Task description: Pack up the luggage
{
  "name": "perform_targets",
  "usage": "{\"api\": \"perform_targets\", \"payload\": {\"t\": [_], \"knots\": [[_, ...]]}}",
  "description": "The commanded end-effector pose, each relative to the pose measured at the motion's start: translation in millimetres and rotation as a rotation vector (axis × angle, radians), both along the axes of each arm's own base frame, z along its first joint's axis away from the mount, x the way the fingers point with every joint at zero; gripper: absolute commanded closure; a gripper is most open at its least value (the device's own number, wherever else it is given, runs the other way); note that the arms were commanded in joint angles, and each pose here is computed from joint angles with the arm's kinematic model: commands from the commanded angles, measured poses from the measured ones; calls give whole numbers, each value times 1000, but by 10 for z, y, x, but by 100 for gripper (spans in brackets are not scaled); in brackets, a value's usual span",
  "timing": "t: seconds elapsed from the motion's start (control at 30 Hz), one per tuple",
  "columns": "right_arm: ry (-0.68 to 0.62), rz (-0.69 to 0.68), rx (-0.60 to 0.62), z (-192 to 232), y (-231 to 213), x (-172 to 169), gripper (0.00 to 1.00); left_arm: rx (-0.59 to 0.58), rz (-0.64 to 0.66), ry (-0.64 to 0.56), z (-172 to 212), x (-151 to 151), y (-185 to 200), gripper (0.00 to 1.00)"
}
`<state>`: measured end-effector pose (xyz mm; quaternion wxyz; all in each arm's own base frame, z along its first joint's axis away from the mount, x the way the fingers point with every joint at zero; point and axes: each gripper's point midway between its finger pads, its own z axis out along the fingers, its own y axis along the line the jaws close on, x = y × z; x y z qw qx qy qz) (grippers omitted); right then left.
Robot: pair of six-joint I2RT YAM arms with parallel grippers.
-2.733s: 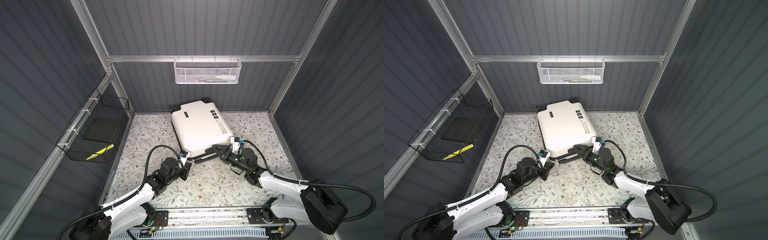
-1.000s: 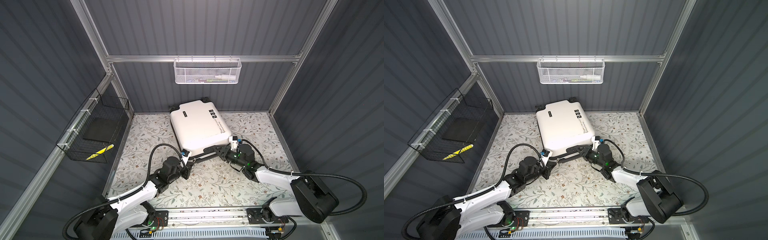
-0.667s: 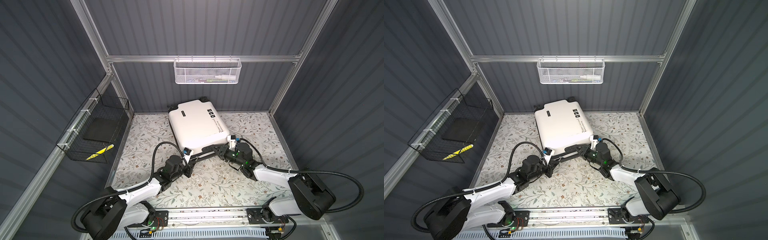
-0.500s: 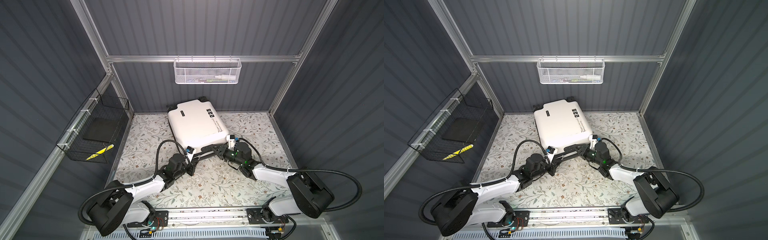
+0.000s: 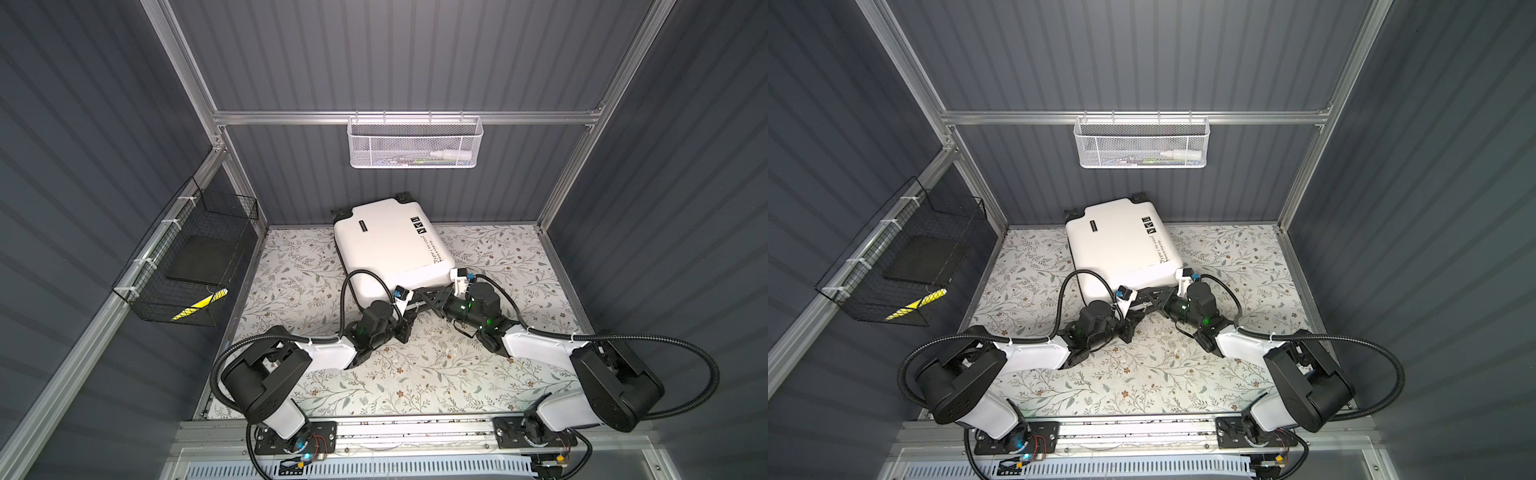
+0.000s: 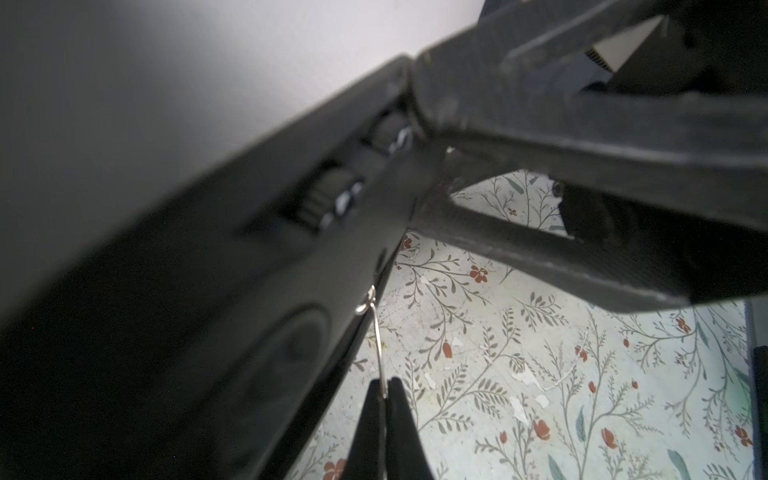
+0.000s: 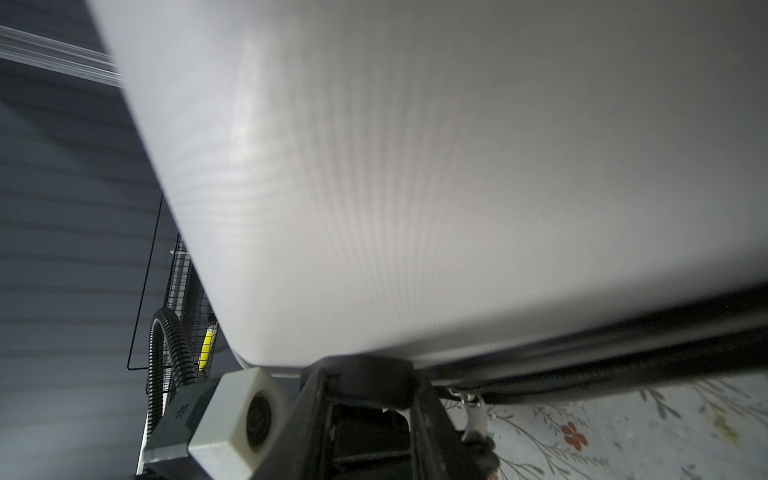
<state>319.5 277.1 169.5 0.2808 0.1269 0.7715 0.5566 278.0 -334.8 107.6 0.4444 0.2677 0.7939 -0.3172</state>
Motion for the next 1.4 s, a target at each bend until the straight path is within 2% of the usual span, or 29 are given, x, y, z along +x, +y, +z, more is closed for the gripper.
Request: {"api": "perform_targets", "payload": {"t": [0.0, 0.07, 0.17, 0.4, 0.63, 0.83, 1.0, 1.37], "knots": [[-186, 89, 114, 708, 139, -43, 45, -72, -115, -23, 192, -227, -247, 100], [-181, 70, 110, 722, -4, -21, 33, -62, -106, -24, 184, -234, -212, 100], [-179, 42, 106, 751, -253, 5, 25, -51, -98, -24, 164, -245, -171, 100], [-159, -64, 71, 781, -926, 92, 20, -36, -97, -13, 130, -265, -137, 100], [-119, -166, 33, 749, -1434, 488, 16, -18, -120, -7, 138, -307, -138, 100], [-70, -127, 15, 659, -1393, 914, 15, -4, -157, -15, 177, -347, -165, 100], [-25, -77, 17, 500, -1220, 1108, 15, -4, -189, -41, 277, -370, -197, 100], [18, 12, 30, 153, -688, 879, 17, 0, -247, -83, 444, -371, -310, 100]]}}
